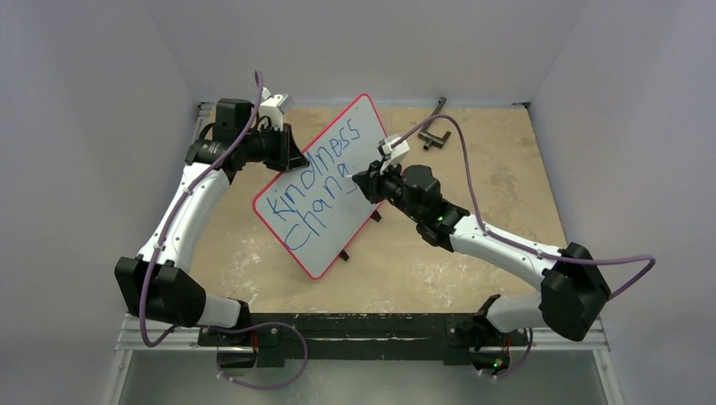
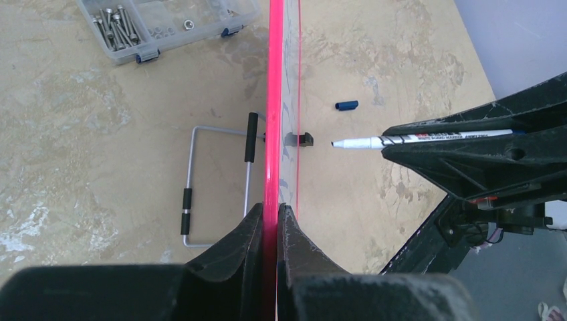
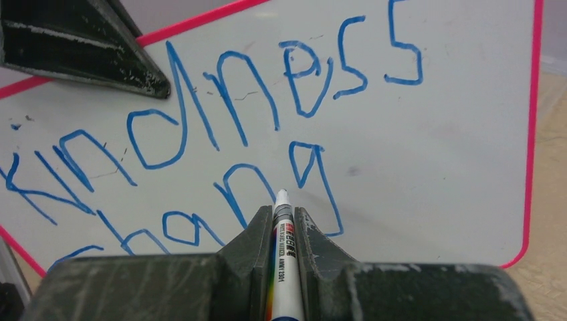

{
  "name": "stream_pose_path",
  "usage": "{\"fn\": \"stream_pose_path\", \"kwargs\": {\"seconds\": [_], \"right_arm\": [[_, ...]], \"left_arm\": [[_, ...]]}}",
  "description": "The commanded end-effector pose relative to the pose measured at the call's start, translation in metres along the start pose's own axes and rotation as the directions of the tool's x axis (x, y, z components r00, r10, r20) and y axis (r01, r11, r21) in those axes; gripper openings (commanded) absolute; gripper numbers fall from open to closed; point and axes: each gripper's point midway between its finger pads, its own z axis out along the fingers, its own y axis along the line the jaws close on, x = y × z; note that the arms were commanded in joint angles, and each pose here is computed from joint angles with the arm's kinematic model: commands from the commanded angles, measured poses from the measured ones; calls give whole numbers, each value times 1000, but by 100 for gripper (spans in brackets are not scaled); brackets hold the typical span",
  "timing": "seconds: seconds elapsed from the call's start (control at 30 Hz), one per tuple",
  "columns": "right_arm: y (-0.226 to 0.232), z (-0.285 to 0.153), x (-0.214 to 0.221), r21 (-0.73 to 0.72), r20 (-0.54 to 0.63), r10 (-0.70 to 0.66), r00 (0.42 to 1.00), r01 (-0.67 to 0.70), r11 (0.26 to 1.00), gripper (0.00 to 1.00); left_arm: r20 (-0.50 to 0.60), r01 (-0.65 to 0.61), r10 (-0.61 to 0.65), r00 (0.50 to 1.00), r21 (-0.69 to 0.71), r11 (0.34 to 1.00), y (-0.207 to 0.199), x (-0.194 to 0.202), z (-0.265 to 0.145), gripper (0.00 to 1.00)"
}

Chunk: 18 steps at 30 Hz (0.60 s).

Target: Write a sentence on the whiteboard

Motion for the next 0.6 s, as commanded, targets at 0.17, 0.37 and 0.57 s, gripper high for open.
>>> {"fn": "stream_pose_path", "kwargs": {"seconds": [0.17,0.37,0.57], "right_arm": [[-24,13,-41,133,94,-9,996,-3,991,0],[-36,23,-33,158,84,4,996,-18,987,0],[-40,30,-25,159,71,9,997,-20,987,0]], "left_arm": [[1,-52,52,999,-2,999,-4,2,-4,0],[-3,-51,51,999,-1,999,-4,2,-4,0],[-4,-50,50,999,-2,999,-3,2,-3,0]]}}
